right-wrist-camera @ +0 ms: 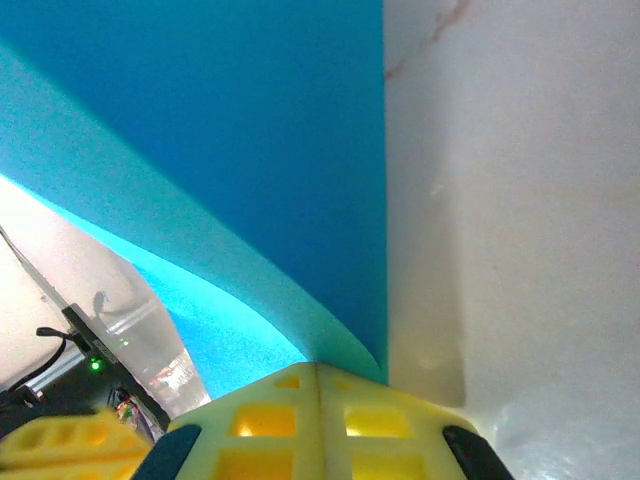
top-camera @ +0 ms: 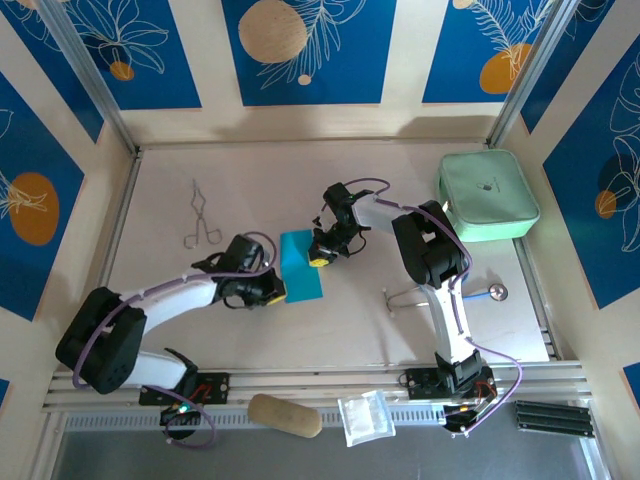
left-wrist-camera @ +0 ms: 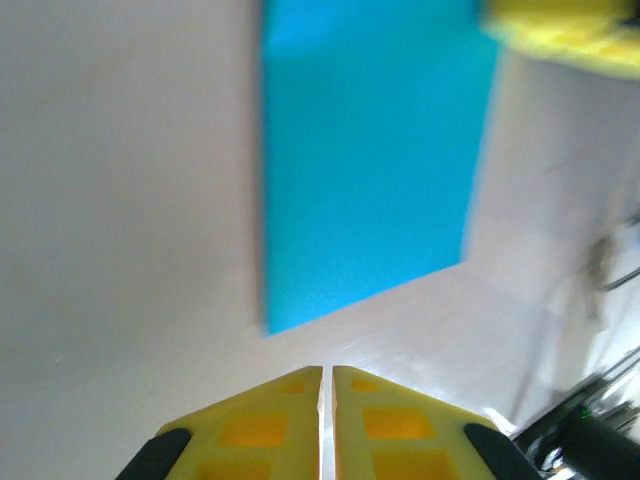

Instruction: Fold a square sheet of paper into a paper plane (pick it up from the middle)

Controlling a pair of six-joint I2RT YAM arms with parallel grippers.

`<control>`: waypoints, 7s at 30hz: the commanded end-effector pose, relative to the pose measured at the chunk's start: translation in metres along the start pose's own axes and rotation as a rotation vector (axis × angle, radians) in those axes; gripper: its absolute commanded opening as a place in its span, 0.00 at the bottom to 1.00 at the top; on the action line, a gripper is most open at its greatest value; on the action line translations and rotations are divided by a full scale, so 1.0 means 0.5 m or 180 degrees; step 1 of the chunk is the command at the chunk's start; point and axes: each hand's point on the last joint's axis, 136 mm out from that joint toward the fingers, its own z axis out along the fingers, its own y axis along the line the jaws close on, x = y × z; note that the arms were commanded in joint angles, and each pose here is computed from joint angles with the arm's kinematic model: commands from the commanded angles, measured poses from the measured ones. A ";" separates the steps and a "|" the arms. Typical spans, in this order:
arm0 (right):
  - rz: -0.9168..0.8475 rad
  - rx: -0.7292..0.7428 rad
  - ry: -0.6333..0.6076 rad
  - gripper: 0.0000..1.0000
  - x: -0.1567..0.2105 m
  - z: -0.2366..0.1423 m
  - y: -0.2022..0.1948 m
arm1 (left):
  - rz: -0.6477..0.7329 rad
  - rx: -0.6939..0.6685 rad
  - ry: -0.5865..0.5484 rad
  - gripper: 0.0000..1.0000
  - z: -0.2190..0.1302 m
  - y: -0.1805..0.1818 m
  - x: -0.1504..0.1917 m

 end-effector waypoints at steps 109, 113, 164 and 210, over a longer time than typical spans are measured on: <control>0.0230 0.1899 0.0307 0.00 0.040 0.032 -0.261 | -0.0132 -0.0408 -0.0565 0.10 0.022 0.111 -0.371; 0.0114 0.1770 0.0281 0.00 0.025 0.013 -0.219 | -0.0035 -0.0169 -0.0679 0.12 -0.043 0.048 -0.359; -0.0344 0.0108 -0.0046 0.00 0.007 0.025 0.075 | -0.0151 0.0098 -0.0340 0.13 0.123 -0.003 -0.299; 0.0394 -0.0187 -0.0915 0.46 0.056 -0.138 -0.033 | -0.0232 -0.0204 -0.0774 0.27 0.124 -0.062 -0.243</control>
